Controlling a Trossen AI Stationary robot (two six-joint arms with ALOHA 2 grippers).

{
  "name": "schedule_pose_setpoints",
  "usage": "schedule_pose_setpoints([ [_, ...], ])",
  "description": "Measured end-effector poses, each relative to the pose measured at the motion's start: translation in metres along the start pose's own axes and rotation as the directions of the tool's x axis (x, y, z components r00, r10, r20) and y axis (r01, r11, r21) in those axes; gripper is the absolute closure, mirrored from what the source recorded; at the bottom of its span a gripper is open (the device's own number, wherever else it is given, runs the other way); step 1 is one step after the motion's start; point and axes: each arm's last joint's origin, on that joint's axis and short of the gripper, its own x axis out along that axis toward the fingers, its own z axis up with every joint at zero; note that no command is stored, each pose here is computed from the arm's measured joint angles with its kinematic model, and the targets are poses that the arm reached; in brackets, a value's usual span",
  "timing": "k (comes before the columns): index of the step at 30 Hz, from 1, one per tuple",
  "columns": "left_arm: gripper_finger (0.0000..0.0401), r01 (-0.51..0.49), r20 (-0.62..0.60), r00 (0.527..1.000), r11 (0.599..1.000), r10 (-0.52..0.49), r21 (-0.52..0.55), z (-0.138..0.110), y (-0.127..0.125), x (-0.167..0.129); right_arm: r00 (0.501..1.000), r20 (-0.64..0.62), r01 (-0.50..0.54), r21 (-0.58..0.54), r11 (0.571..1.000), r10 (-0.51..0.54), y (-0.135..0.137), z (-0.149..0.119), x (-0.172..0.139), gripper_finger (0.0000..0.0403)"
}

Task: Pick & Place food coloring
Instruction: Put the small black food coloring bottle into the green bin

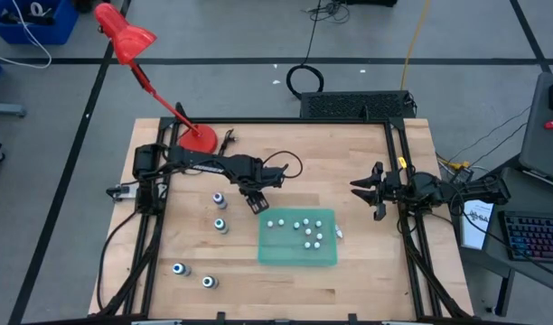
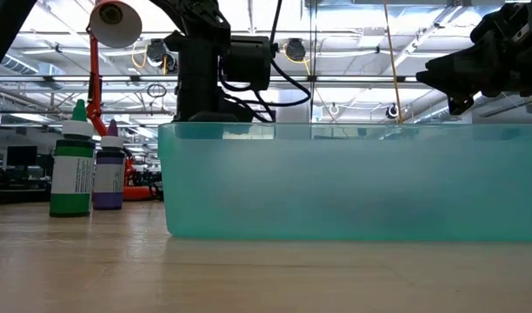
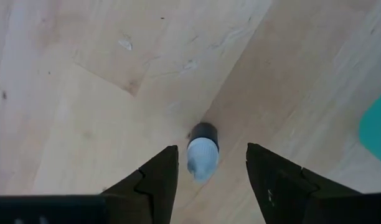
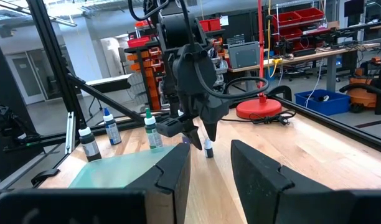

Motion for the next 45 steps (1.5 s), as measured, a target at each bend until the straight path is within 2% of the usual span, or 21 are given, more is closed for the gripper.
schedule_pose_setpoints([
  [15, 0.0212, -0.006, -0.013, 1.000, 1.000, 0.006, -0.003, -0.001, 0.001, 0.000, 1.000, 0.000, 0.000, 0.000, 1.000, 0.000, 0.000, 0.000, 0.000, 0.0298],
  [25, 0.0213, -0.013, -0.027, 1.000, 1.000, 0.012, -0.010, -0.008, 0.005, 0.017, 1.000, 0.000, 0.000, 0.000, 1.000, 0.000, 0.000, 0.000, 0.000, 0.0298],
  [32, 0.0213, 0.003, 0.010, 1.000, 0.999, -0.004, 0.036, -0.002, 0.003, 0.010, 1.000, 0.000, 0.000, 0.000, 1.000, 0.000, 0.000, 0.000, 0.000, 0.0298],
  [45, 0.0213, -0.011, 0.012, 1.000, 0.999, 0.010, 0.044, -0.002, 0.003, 0.009, 1.000, 0.000, 0.000, 0.000, 1.000, 0.000, 0.000, 0.000, 0.000, 0.0298],
])
